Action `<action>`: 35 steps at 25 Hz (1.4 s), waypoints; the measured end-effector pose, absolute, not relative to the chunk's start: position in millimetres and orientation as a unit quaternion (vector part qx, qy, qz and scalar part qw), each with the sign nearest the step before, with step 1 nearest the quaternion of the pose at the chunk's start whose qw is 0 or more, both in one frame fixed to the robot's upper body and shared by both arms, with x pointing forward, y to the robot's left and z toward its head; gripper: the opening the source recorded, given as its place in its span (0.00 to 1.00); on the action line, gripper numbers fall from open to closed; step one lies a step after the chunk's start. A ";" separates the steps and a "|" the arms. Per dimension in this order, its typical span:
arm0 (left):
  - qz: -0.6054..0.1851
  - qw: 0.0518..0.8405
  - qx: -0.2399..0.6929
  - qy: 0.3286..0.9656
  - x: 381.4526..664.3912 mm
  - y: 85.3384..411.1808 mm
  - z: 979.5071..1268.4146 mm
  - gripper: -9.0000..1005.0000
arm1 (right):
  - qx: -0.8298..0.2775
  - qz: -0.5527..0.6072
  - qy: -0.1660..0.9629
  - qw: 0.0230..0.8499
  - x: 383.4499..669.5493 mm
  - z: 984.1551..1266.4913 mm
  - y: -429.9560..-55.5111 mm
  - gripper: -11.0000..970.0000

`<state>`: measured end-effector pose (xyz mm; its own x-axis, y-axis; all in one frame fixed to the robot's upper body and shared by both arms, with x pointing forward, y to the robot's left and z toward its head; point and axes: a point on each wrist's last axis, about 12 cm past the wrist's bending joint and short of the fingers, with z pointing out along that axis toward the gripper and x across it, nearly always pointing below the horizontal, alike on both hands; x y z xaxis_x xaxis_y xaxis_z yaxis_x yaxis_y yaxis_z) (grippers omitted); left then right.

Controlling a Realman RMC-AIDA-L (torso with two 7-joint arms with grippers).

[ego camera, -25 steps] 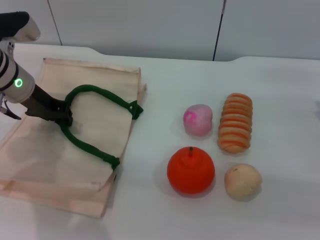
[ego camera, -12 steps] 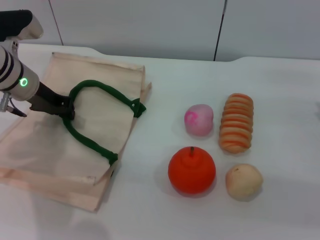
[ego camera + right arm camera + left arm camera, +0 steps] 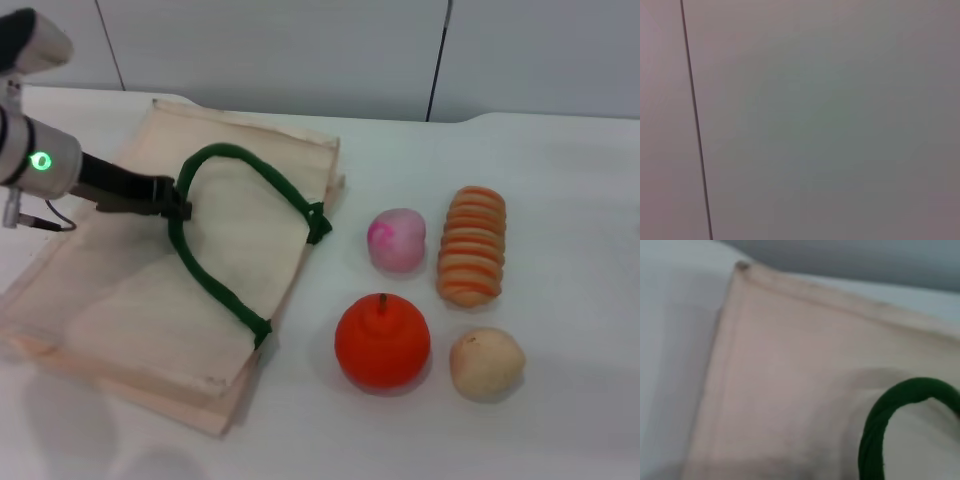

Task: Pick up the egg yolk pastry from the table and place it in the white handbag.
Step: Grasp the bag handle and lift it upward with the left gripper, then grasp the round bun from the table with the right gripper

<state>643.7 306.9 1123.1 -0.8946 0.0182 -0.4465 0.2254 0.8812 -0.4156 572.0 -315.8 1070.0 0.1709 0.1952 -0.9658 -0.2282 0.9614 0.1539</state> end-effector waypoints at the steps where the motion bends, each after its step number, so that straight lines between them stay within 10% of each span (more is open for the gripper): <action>1: -0.269 0.239 0.066 0.931 634.3 315.2 1132.4 0.14 | -0.013 0.138 0.629 0.765 572.0 1070.0 -315.8 0.91; 20: -0.486 0.416 0.165 0.750 577.9 353.5 1182.1 0.14 | -0.149 0.225 0.665 0.697 569.5 1075.9 -326.4 0.91; 35: -0.505 0.453 0.177 0.713 571.4 362.1 1186.9 0.15 | -0.396 0.319 0.683 0.525 560.7 1085.2 -308.3 0.91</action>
